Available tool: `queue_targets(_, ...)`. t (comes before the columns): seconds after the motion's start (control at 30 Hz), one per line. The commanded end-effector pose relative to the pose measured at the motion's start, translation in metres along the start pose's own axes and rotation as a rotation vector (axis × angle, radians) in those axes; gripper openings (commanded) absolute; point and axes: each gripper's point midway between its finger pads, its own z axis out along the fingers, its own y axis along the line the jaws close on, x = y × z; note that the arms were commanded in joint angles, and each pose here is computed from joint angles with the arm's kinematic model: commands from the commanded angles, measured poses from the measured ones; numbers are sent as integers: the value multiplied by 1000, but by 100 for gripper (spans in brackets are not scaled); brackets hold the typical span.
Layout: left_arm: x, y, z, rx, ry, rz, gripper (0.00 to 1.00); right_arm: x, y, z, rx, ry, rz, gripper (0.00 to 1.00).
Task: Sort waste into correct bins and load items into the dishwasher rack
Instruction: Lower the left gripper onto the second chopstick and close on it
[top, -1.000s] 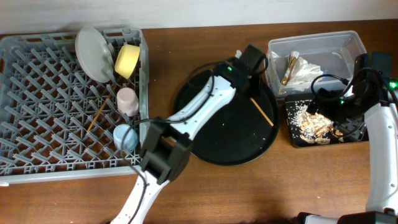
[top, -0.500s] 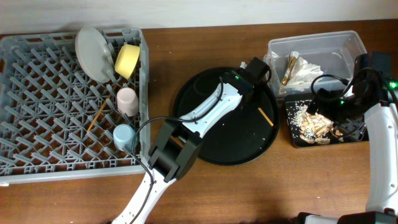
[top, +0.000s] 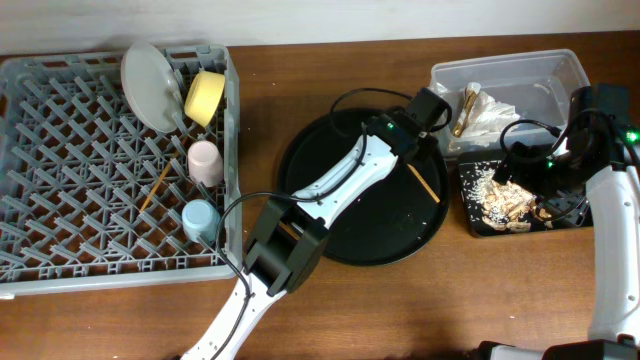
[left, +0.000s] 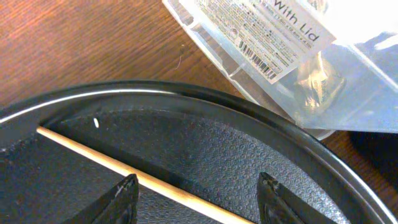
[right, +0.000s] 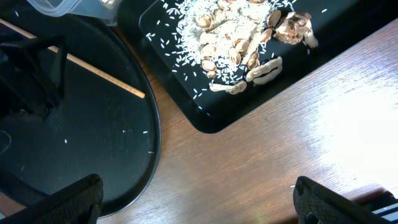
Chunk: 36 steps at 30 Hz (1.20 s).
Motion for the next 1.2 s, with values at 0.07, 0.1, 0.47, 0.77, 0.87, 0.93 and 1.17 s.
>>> queue_targets(0.07,18,-9,22,-1,40,124,55,-1,1,0,-5,3,-10,99)
queue_targets(0.1,20,-10,24,0,44,129,55,-1,1,0,-5,3,-10,98)
queue_targets(0.47,36,-10,31,-4,97,136,56,-1,1,0,-1,1,-11,98)
queue_targets(0.77,70,19,8,-86,289,15,55,-2,1,0,-3,-1,-10,99)
queue_targets(0.87,44,32,-22,-111,259,-136,55,-2,1,0,-2,-1,-10,98)
queue_targets(0.93,32,44,-44,-126,249,-212,54,-2,1,0,-3,-1,-10,99)
queue_targets(1.17,44,69,-58,-196,296,-485,41,-1,1,0,-2,0,-10,99)
